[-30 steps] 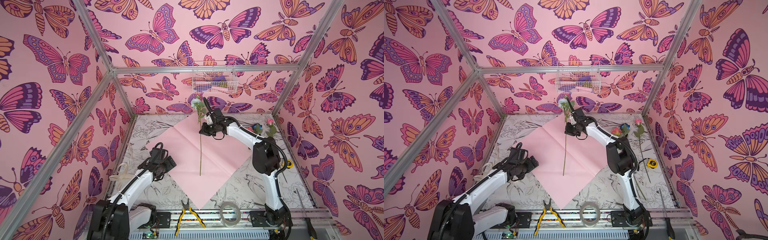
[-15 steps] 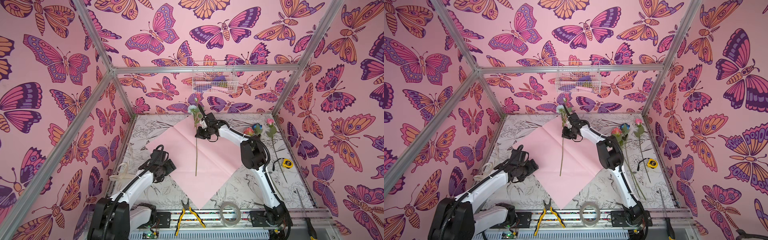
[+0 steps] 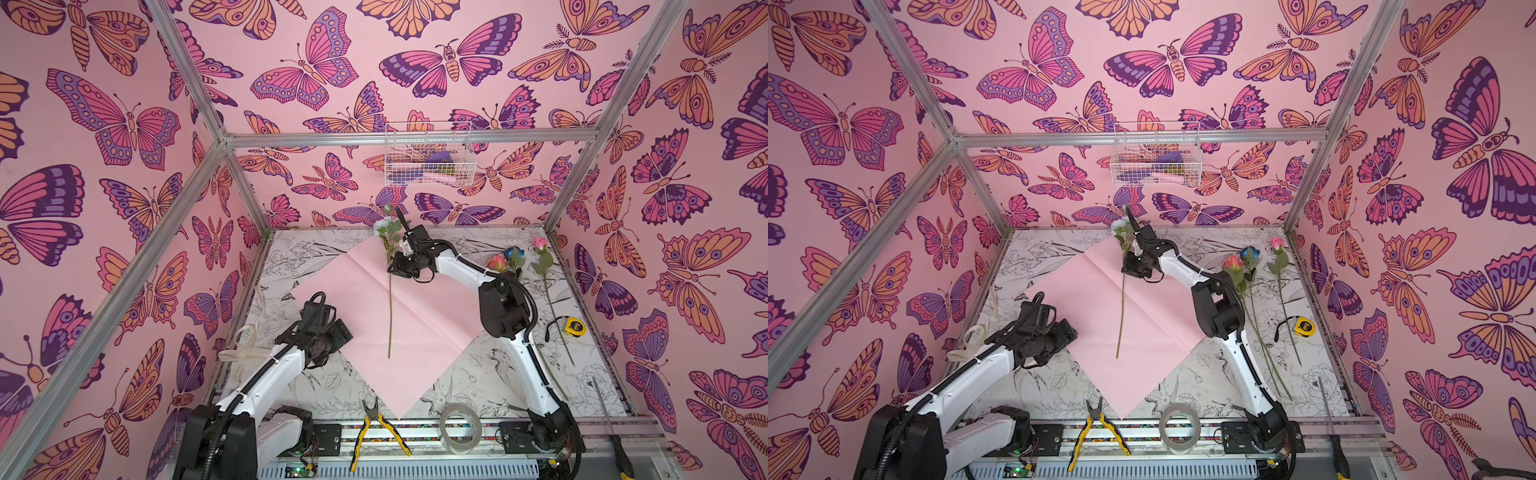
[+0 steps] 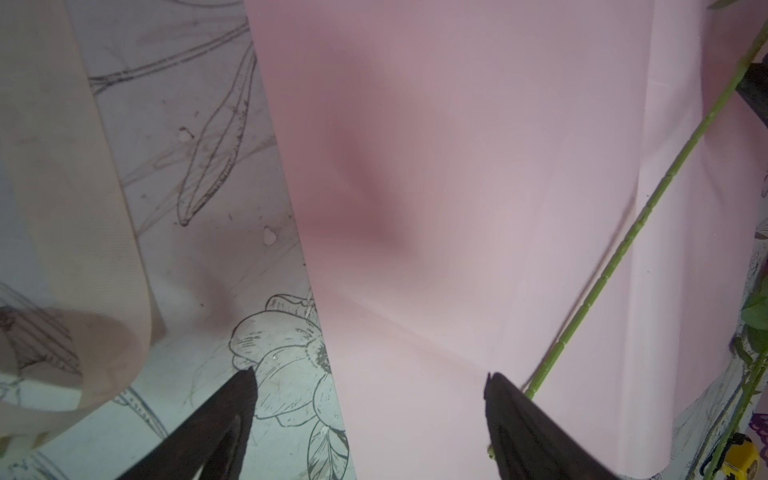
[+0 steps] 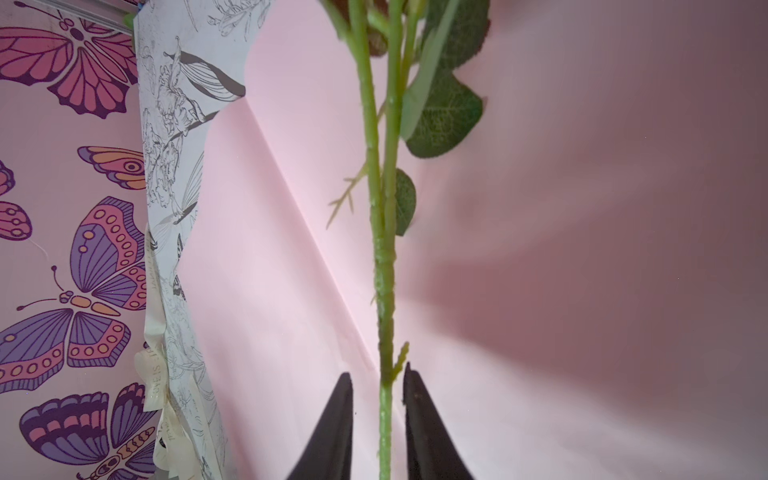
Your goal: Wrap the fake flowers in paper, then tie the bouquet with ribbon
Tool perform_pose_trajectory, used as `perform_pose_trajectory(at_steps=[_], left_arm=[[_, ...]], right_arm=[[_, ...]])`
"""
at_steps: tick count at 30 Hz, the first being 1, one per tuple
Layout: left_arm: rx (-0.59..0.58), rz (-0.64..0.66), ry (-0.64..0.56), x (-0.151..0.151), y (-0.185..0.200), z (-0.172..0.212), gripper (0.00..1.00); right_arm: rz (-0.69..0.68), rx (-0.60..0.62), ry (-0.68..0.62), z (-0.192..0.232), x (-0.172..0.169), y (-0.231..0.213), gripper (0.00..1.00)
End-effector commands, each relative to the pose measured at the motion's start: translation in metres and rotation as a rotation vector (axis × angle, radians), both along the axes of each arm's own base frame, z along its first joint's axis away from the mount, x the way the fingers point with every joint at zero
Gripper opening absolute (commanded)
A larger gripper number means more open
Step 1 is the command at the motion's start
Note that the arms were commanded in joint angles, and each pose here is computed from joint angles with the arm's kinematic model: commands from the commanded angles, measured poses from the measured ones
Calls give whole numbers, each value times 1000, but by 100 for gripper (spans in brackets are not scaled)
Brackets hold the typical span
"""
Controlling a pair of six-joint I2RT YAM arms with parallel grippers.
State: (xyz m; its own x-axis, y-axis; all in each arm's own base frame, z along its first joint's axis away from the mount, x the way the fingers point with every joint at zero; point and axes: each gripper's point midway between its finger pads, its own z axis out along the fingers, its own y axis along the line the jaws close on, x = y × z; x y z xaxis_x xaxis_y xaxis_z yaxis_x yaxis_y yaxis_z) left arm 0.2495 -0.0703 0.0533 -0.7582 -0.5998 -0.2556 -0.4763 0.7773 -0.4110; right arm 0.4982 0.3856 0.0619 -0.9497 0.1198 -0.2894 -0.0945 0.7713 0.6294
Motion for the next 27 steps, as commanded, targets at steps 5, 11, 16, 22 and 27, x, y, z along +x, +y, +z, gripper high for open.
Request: perform_pose_trajectory(at_steps=[5,11,16,22,27], left_arm=[[-20,12,22,-14,1,-6,88],[-22,16,-7,-14,2,2,88],[-25,12,-28,-15,3,8,88],[-47,13,-2,-26,1,3,83],[-97,28,56,-37,-5,-9,79]], right_arm=[[12,-46,-88,49,-6,-18,26],[-29,-166,-143,82,-39,-79,25],[-131,-287,-114,85,-80,-174,24],[-279,-518,-36,79,-136,-306,22],[-346,-590,-15,76,-168,-350,23]])
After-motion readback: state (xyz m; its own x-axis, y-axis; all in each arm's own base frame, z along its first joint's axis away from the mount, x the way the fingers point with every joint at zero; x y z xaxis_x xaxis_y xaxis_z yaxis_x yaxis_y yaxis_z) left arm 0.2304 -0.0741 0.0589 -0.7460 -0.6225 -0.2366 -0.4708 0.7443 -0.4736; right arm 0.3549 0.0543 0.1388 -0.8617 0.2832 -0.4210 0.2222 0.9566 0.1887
